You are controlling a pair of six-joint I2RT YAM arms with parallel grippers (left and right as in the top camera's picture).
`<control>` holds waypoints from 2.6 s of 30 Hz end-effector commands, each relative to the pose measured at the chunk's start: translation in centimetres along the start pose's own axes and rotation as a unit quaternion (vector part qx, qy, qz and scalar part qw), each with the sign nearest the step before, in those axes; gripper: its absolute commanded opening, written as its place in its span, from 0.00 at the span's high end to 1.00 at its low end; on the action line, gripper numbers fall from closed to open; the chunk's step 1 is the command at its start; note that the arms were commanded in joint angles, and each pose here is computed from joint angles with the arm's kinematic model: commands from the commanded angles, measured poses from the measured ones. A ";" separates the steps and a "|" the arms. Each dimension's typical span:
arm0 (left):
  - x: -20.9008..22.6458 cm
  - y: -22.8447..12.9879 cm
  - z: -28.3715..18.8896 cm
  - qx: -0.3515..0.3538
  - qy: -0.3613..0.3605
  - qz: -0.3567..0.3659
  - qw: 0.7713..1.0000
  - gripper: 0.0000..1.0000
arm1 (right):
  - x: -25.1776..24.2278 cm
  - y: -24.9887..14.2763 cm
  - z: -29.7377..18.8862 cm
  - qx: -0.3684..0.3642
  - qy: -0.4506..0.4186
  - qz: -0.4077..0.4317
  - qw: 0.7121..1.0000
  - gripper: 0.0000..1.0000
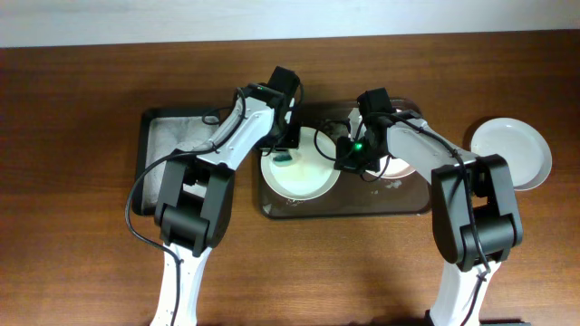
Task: Clean dirty plates on tray and stack at the side
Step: 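Scrub the plate's inner surface with the sponge in left gripper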
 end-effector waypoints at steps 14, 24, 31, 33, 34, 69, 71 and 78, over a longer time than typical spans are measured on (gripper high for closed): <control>-3.6 -5.9 3.8 0.155 -0.168 0.122 0.966 0.99 | 0.0 -0.6 1.0 0.015 -0.002 -0.009 1.000 0.96; -3.7 -2.4 4.7 0.062 -0.136 0.080 0.985 0.99 | -0.1 -0.6 0.9 0.016 -0.002 -0.008 1.000 0.96; -0.9 -1.2 5.2 0.023 0.009 0.059 0.998 0.99 | -0.1 -0.7 0.9 0.017 -0.003 -0.009 1.000 0.95; 0.0 -1.1 5.1 0.020 0.048 0.043 0.998 0.99 | -0.1 -0.7 0.9 0.017 -0.003 -0.009 1.000 0.96; 0.4 -1.1 5.1 0.019 0.066 0.035 0.997 0.99 | -0.1 -0.7 0.9 0.017 -0.003 -0.009 1.000 0.96; 0.4 -4.5 2.3 0.156 -0.112 0.103 0.976 0.99 | -0.1 -0.6 0.9 0.016 -0.002 -0.008 1.000 0.96; -0.2 -4.1 2.3 0.142 -0.140 0.115 0.973 0.99 | -0.1 -0.6 0.9 0.016 -0.002 -0.008 1.000 0.96; -1.3 -1.9 2.5 0.073 -0.185 0.134 0.971 0.99 | -0.1 -0.6 0.9 0.016 -0.002 -0.008 1.000 0.96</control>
Point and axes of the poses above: each gripper's point midway between its finger pads, its own z axis out along the fingers, its own x axis along the line the jaws close on, y = z × x, the point moved 7 cm from there along -z, back along the fingers, and after that the axes turned 5 degrees about z, right-handed, at the moved point
